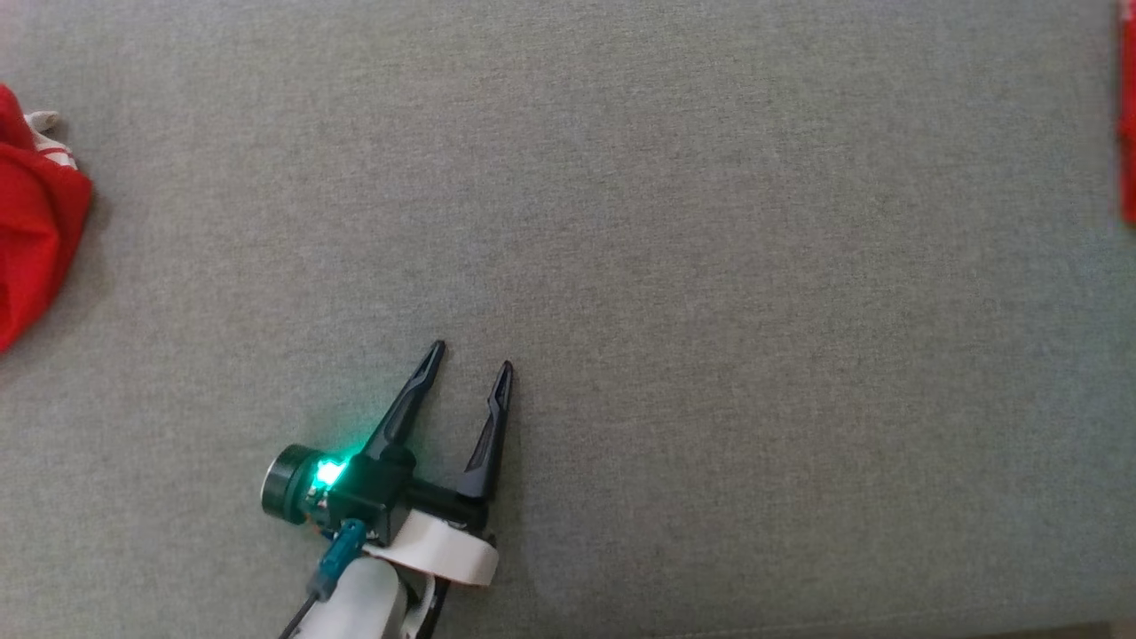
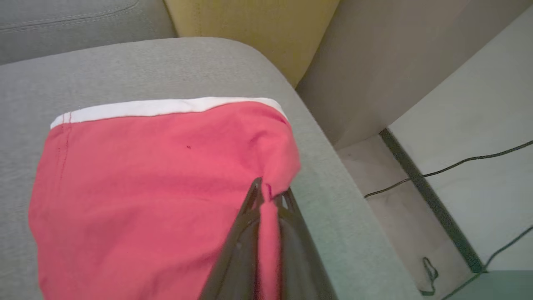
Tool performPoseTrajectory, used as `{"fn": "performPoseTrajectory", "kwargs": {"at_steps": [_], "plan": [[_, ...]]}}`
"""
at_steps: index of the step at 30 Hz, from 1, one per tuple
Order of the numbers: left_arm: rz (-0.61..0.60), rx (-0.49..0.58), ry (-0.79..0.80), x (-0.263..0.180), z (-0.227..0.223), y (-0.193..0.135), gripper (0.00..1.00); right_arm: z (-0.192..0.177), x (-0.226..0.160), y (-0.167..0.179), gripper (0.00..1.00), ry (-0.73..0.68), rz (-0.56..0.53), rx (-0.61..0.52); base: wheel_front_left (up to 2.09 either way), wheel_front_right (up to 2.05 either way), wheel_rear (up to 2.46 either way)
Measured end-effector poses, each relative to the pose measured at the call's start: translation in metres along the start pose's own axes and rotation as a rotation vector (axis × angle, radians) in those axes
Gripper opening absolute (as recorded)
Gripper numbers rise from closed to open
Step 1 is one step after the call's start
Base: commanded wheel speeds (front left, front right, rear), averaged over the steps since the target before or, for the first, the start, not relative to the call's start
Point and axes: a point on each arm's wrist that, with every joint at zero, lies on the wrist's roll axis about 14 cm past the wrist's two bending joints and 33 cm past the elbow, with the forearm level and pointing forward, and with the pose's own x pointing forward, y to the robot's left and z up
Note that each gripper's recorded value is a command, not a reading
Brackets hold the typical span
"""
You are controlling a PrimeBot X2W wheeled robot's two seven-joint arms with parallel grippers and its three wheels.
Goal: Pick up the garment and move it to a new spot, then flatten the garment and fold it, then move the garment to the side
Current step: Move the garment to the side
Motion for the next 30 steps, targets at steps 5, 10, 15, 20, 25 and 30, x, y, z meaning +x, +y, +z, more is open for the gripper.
{"fn": "performPoseTrajectory", "kwargs": {"at_steps": [5, 10, 15, 20, 25, 30], "plan": [[0.004, 0.0, -0.005, 0.0, 0.002, 0.001, 1.0, 0.011, -0.002, -0.018, 1.0, -0.045, -0.064, -0.074, 0.0, 0.0, 0.0], [0.018, 0.006, -0.021, -0.003, 0.009, 0.002, 1.0, 0.052, -0.017, -0.013, 1.0, -0.247, -0.055, -0.114, 0.0, 0.0, 0.0], [0.057, -0.016, -0.068, -0.01, 0.027, 0.008, 1.0, 0.084, -0.046, 0.028, 1.0, -0.439, 0.086, 0.001, 0.0, 0.0, 0.0], [0.12, -0.045, -0.098, -0.033, 0.035, 0.014, 1.0, 0.089, -0.088, 0.048, 1.0, -0.596, 0.185, -0.006, 0.0, 0.0, 0.0], [0.187, -0.051, -0.141, -0.058, 0.045, 0.023, 1.0, 0.076, -0.136, 0.087, 1.0, -0.71, 0.318, -0.03, 0.0, 0.0, 0.0], [0.25, -0.048, -0.193, -0.083, 0.057, 0.034, 1.0, 0.039, -0.172, 0.119, 1.0, -0.739, 0.422, 0.011, 0.0, 0.0, 0.0]]}}
